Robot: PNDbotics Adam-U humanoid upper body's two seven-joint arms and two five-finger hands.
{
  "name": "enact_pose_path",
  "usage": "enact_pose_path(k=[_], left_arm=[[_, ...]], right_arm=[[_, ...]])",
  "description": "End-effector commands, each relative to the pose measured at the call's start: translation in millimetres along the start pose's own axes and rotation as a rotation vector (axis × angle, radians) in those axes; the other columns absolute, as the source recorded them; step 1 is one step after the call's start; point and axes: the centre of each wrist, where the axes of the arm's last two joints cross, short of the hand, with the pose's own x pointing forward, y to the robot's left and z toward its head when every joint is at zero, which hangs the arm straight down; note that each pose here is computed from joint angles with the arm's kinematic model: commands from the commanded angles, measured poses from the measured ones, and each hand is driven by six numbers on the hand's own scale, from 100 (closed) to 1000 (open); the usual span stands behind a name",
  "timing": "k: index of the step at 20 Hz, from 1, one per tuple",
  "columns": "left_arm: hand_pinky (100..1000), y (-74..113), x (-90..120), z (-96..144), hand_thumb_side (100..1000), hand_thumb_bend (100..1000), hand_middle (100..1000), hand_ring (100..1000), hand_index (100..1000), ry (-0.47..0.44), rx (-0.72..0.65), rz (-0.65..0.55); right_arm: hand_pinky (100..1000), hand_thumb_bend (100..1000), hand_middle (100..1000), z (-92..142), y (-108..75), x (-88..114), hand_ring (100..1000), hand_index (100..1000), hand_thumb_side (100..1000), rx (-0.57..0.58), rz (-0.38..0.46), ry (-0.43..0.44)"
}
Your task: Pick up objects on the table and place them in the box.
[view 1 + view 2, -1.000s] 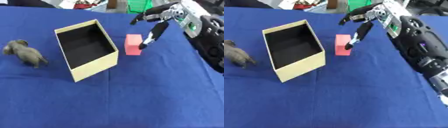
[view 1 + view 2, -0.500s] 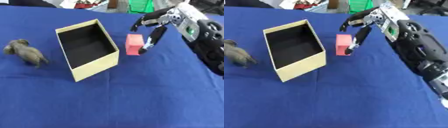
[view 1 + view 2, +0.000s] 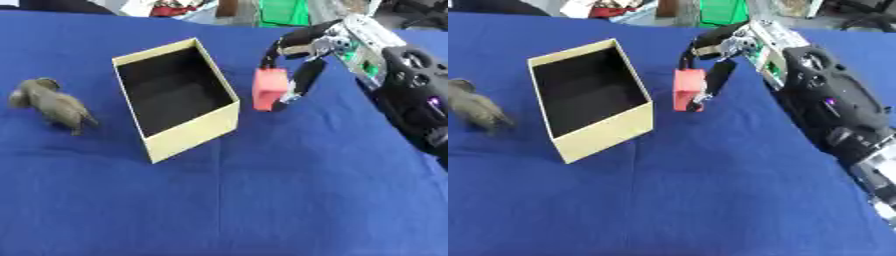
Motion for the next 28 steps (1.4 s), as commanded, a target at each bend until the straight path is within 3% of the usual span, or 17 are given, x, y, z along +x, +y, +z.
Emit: enact_pose_path(k=[1, 5, 11, 14, 17, 18, 19, 22, 24, 28], left_arm=[[431, -0.4, 6.4, -6.4, 1000, 355, 668, 687, 762, -0.032, 0.002, 0.017], [431, -0.5, 6.5, -6.4, 1000, 355, 668, 687, 762, -0.031, 0.002, 0.017], [431, -0.7, 6.6, -6.5, 1000, 355, 668, 688, 760, -0.033, -0.002, 0.016], [431, -1.0, 6.8, -6.7, 1000, 356, 668, 688, 760, -0.033, -0.002, 0.018], [431, -1.0, 6.8, -6.7, 1000, 354, 668, 688, 758, -0.034, -0.003, 0.018], [430, -0.9, 6.7, -6.6, 1000, 354, 668, 688, 758, -0.033, -0.003, 0.017], [430, -0.9, 6.7, -6.5, 1000, 355, 668, 689, 757, -0.033, -0.003, 0.017], [430, -1.0, 6.7, -6.5, 1000, 355, 668, 689, 757, -0.032, -0.003, 0.017], [430, -1.2, 6.8, -6.5, 1000, 353, 668, 689, 757, -0.033, -0.002, 0.019], [430, -1.2, 6.7, -6.2, 1000, 353, 668, 689, 757, -0.032, -0.003, 0.019]], right_arm=[[842, 581, 687, 3.2, -4.6, -4.4, 870, 858, 625, -0.024, 0.009, 0.036], [816, 556, 632, 1.9, -3.7, -4.4, 839, 822, 624, -0.051, -0.001, 0.046], [876, 564, 705, 6.4, -8.0, -3.1, 889, 907, 662, -0.09, -0.005, 0.033], [850, 550, 657, 6.7, -8.8, -2.0, 866, 870, 632, -0.098, -0.007, 0.041], [821, 440, 609, 4.1, -6.5, -0.6, 842, 792, 604, -0.1, -0.01, 0.04], [792, 309, 556, 3.7, -6.2, -0.4, 816, 742, 596, -0.107, -0.016, 0.039], [779, 252, 533, 3.5, -6.1, -0.4, 804, 727, 573, -0.115, -0.023, 0.038], [763, 168, 509, 4.6, -8.4, 0.4, 783, 707, 504, -0.141, -0.038, 0.033], [759, 132, 508, 5.0, -9.5, 1.3, 782, 703, 451, -0.145, -0.042, 0.032], [752, 172, 503, 3.9, -9.3, 2.3, 778, 693, 335, -0.131, -0.038, 0.039]])
